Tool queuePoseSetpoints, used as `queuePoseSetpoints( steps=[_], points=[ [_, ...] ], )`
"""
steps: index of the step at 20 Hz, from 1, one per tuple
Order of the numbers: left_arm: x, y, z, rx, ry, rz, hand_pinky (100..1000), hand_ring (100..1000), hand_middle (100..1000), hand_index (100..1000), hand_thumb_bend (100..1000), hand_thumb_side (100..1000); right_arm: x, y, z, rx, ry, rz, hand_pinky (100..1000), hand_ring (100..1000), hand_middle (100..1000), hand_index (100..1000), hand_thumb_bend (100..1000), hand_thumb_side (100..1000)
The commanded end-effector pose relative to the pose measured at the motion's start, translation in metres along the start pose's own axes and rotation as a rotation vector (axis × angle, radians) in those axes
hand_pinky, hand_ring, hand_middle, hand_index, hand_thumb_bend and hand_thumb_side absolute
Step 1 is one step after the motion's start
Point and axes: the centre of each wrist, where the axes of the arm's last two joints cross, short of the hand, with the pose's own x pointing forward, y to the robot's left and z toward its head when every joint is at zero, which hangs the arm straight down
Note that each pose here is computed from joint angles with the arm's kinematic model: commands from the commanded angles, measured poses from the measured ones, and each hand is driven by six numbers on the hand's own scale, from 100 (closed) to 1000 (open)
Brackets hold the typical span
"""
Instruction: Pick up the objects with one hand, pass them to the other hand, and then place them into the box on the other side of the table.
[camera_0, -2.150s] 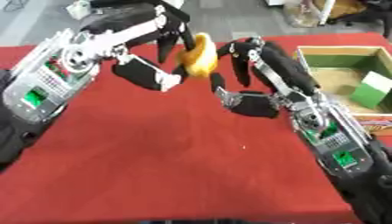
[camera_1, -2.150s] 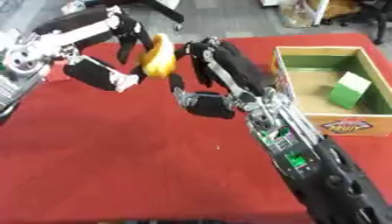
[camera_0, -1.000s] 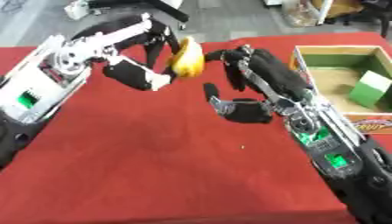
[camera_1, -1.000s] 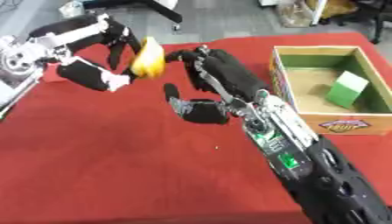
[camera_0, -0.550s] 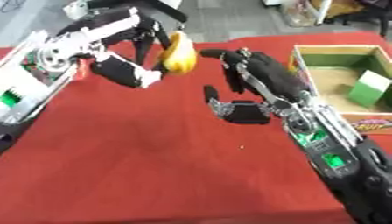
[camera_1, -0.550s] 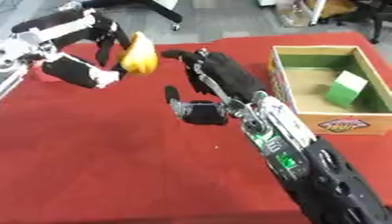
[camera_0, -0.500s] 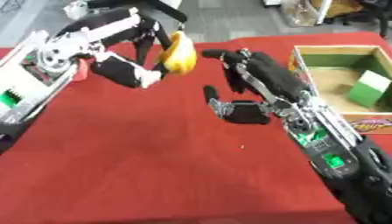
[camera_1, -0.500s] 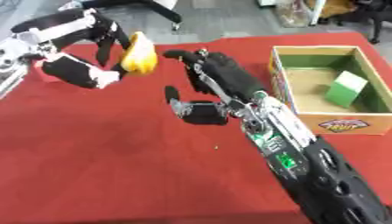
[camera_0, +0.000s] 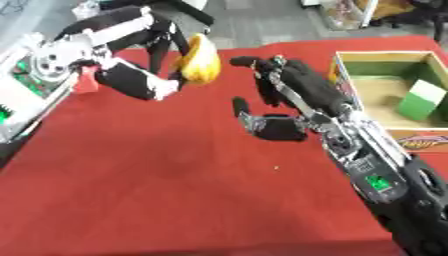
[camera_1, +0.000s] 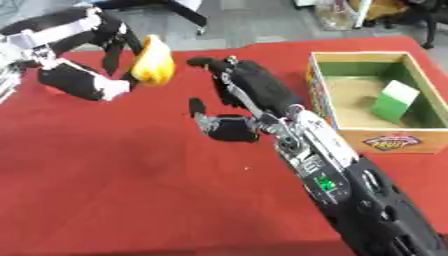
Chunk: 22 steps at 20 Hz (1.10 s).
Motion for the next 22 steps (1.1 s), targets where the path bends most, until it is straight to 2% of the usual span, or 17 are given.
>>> queuePoseSetpoints(
  steps=[1, 12, 22],
  points=[
    [0.003, 0.006, -0.002, -0.019, -0.006, -0.011, 567, 376, 262, 364, 100, 104, 0.008, -0.012, -0.005, -0.053, -0.041, 0.026, 561, 282, 254, 905, 100, 365],
    [-0.004, 0.000, -0.015, -0.060, 0.015, 0.037, 573, 366, 260, 358, 100, 113, 0.012, -0.015, -0.007, -0.084, -0.080, 0.075, 564, 286, 257, 907, 100, 321],
    [0.006, 0.001, -0.018, -0.047, -0.030, 0.033, 580, 373, 258, 355, 100, 114, 0.018, -0.016, -0.007, -0.039, -0.162, 0.090, 575, 292, 259, 902, 100, 308]
  ],
)
